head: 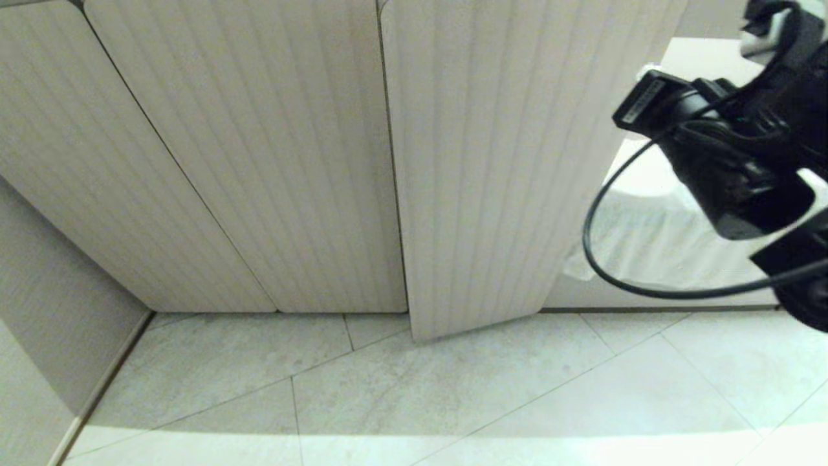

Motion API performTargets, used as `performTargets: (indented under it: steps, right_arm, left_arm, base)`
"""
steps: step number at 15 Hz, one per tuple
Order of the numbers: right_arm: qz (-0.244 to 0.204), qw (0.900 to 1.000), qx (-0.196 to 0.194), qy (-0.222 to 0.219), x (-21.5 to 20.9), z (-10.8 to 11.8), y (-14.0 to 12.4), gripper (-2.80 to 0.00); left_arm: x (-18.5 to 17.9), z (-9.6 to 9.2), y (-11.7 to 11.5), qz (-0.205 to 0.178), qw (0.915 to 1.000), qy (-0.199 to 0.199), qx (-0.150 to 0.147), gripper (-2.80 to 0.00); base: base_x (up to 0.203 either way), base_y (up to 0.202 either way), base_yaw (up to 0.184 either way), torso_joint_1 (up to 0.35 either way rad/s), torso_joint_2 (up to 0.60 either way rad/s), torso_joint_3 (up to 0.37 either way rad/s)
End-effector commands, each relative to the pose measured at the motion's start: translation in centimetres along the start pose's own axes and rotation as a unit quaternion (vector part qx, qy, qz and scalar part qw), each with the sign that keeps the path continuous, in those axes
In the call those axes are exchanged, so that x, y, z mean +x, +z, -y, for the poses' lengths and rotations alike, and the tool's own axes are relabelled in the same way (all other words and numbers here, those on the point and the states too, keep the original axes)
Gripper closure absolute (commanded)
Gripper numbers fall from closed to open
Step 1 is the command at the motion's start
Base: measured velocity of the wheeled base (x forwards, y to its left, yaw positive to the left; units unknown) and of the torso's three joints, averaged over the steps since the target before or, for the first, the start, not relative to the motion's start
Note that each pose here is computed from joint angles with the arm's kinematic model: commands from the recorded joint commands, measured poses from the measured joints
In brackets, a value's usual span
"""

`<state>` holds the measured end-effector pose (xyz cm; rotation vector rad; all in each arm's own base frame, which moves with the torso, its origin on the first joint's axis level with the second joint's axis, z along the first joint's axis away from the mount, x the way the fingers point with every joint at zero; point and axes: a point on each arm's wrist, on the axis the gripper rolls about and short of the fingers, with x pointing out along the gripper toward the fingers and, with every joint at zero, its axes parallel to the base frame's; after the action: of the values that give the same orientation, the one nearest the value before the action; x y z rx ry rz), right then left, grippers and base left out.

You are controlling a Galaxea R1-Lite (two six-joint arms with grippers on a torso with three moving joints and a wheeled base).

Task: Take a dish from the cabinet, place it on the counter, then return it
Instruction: Close the cabinet door

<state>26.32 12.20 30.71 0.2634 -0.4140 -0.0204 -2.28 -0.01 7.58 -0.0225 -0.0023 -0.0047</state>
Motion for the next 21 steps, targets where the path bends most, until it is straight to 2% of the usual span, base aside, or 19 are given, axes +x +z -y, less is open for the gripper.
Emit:
performTargets:
  steps: [1,5,8,10,14,21]
  right_arm:
    - [0.027,1.0,0.004,-0.012,-4.9,3.5,4.6,0.0]
    - [-0.016,0.999,-0.027,-0.022,-13.0,8.0,6.9,0.0]
    - [-0.085,0.994,-0.057,-0.028,-18.0,10.2,7.2,0.0]
    - [-0.118,0.991,-0.059,-0.025,-20.2,11.2,7.1,0.0]
    - [-0.153,0.987,-0.054,-0.004,-22.8,12.4,4.9,0.0]
    - [-0.2,0.976,-0.079,0.031,-27.4,15.0,-1.6,0.0]
  left_arm:
    - [0.0,0.0,0.0,0.0,1.0,0.0,0.0,0.0]
    - [0.0,0.0,0.0,0.0,1.0,0.0,0.0,0.0]
    - [0.0,0.0,0.0,0.0,1.0,0.0,0.0,0.0]
    - [0.0,0.0,0.0,0.0,1.0,0.0,0.0,0.0]
    - [0.0,0.0,0.0,0.0,1.0,0.0,0.0,0.0]
    - [0.0,0.0,0.0,0.0,1.0,0.0,0.0,0.0]
  base:
    - [0.0,0.0,0.0,0.0,0.0,0.0]
    - [0.0,0.0,0.0,0.0,0.0,0.0]
    - [0.0,0.0,0.0,0.0,0.0,0.0]
    - [0.0,0.0,0.0,0.0,0.0,0.0]
    - [0.0,0.0,0.0,0.0,0.0,0.0]
    - [0.0,0.0,0.0,0.0,0.0,0.0]
